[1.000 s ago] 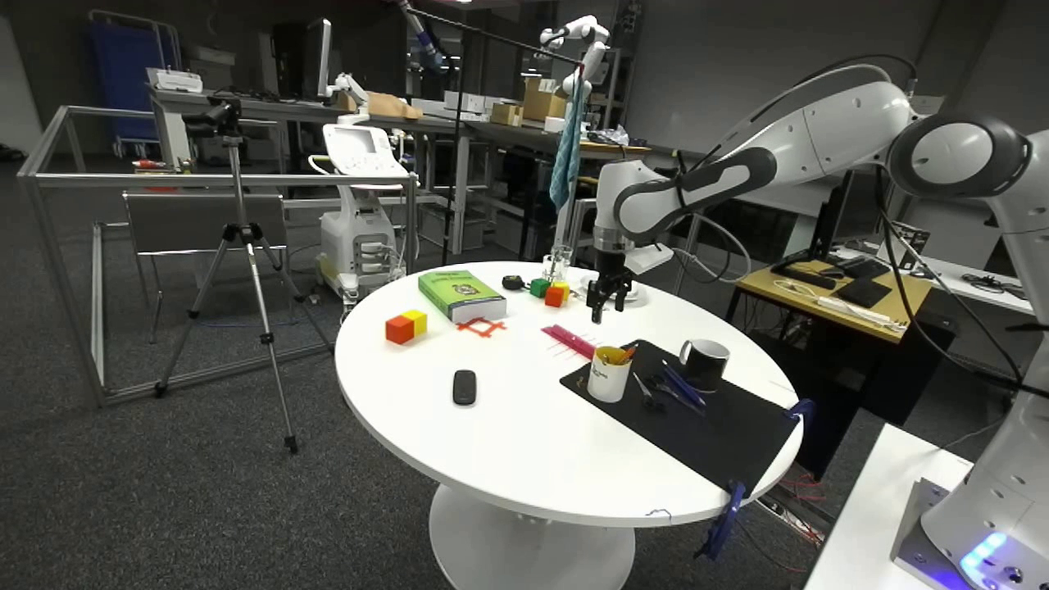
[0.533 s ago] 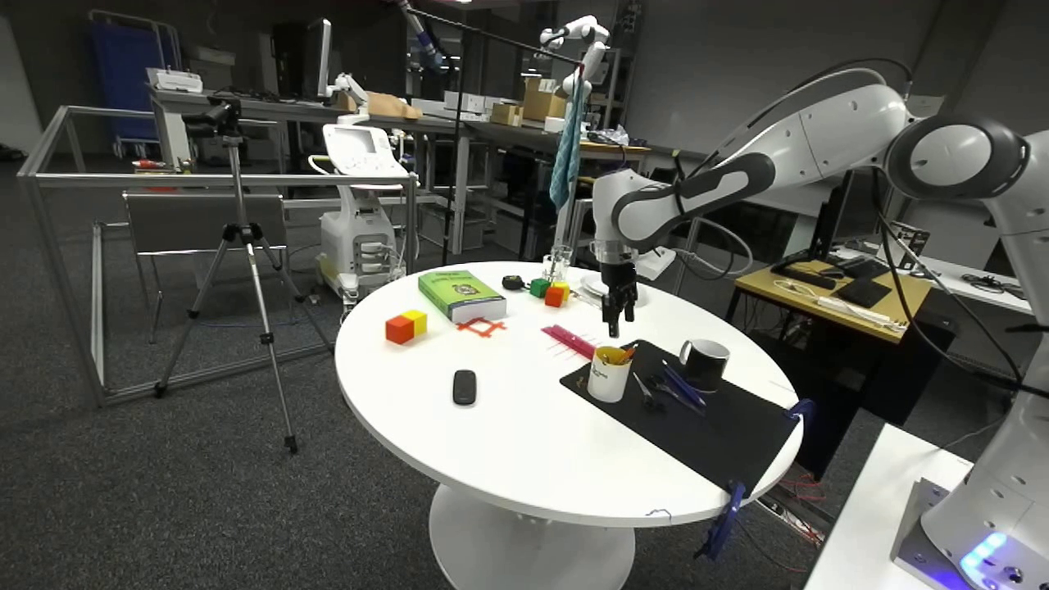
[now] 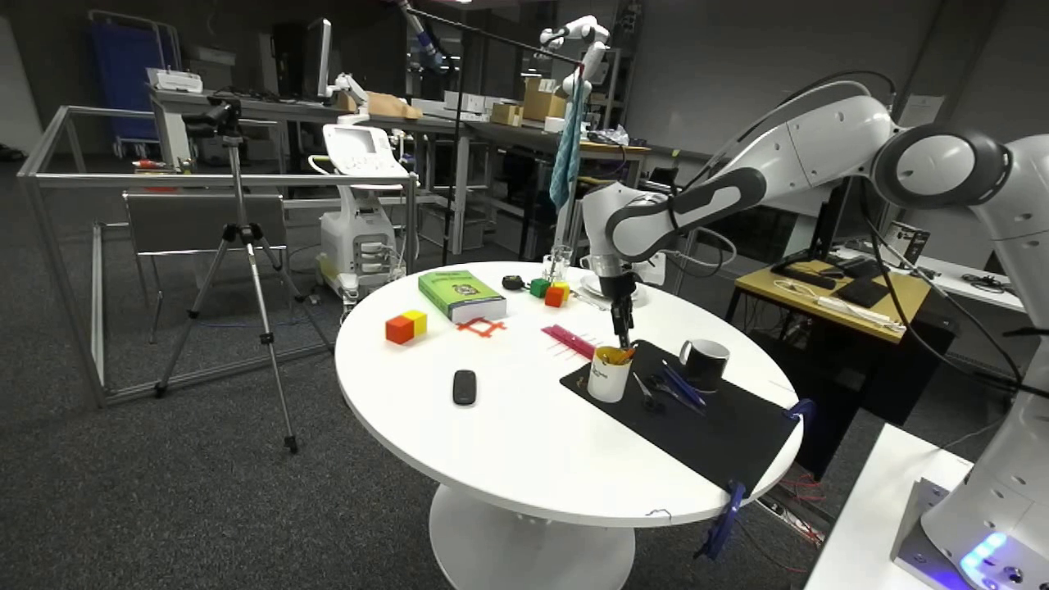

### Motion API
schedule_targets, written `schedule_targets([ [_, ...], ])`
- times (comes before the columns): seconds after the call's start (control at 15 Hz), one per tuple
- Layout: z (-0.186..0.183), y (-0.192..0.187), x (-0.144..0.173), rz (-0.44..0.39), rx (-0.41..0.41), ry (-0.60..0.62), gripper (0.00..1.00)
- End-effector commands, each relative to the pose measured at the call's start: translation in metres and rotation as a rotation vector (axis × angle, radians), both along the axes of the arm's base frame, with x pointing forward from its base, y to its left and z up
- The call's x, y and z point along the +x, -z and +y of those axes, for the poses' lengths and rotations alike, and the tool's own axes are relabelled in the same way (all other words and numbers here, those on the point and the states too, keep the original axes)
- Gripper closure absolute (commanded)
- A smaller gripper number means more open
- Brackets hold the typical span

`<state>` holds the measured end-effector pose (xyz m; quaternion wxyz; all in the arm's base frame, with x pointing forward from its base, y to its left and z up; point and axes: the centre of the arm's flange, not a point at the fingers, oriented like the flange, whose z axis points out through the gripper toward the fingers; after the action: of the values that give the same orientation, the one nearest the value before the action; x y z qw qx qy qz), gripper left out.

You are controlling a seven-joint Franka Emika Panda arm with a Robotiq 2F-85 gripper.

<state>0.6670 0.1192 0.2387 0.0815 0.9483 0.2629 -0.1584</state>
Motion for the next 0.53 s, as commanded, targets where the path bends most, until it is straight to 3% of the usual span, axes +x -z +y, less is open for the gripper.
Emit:
schedule_targets([
  [0.0,0.008,0.004,0.011,0.052,-0.014,-0.090,0.00],
  [0.47,0.034,0.007,0.014,0.146,-0.019,-0.135,0.00],
])
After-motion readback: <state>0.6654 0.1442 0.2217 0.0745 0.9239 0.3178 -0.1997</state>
